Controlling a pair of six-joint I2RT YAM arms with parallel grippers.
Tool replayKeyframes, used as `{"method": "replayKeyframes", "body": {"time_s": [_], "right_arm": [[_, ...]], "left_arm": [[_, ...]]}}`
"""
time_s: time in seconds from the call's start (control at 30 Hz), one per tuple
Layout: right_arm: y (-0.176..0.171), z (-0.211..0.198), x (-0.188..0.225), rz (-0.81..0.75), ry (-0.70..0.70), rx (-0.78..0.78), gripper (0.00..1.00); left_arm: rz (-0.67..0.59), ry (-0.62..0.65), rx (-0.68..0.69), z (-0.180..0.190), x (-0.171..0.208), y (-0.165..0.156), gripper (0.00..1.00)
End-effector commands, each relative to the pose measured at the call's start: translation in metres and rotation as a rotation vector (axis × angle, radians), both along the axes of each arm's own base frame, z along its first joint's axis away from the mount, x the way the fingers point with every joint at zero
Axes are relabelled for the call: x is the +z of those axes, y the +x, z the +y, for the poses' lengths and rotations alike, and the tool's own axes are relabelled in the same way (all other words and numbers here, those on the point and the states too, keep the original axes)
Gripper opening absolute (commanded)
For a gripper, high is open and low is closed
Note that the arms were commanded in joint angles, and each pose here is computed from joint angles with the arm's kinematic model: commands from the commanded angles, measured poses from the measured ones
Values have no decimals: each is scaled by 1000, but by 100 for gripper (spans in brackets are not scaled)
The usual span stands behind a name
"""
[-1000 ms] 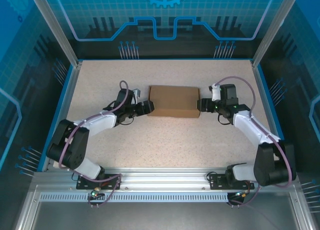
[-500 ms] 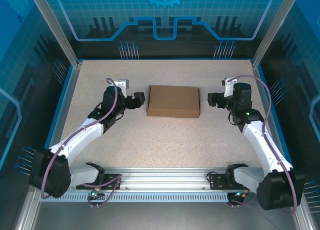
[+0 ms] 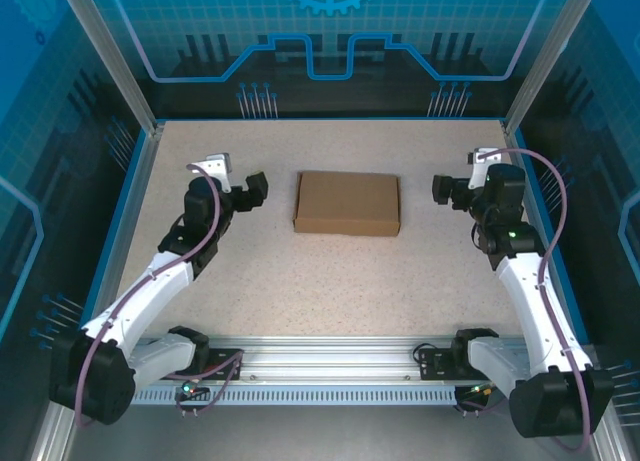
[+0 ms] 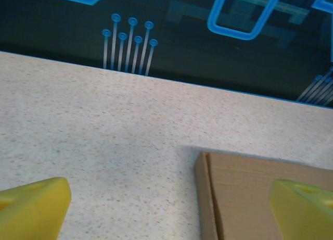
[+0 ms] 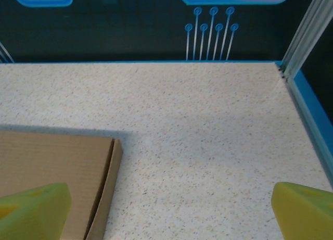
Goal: Fold the paper box
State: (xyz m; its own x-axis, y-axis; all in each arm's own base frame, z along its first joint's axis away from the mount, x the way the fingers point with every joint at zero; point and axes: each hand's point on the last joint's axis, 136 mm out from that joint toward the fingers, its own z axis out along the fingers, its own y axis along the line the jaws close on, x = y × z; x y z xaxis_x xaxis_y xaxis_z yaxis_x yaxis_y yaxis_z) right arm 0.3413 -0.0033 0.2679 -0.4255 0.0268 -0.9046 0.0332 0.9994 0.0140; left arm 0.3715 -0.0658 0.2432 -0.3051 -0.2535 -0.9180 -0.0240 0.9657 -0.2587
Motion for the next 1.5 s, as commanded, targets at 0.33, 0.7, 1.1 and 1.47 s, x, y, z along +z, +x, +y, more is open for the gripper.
{"method": "replayKeyframes", "body": {"time_s": [0.33,0.7,1.1,1.47], "right_arm": [[4,-38,-47,-11,21,-190,100],[20,-29,-113,95,35,-134,100],[44,-10,-146,64,-50,-44,100],[58,17,-164,96,-122,68,100]], "left_arm": [[129,198,208,60,-66,18,99],[246,210,162,65,-118,33,99],[203,225,43,52,-143,29,99],[19,256,71,58,-121,10,99]]}}
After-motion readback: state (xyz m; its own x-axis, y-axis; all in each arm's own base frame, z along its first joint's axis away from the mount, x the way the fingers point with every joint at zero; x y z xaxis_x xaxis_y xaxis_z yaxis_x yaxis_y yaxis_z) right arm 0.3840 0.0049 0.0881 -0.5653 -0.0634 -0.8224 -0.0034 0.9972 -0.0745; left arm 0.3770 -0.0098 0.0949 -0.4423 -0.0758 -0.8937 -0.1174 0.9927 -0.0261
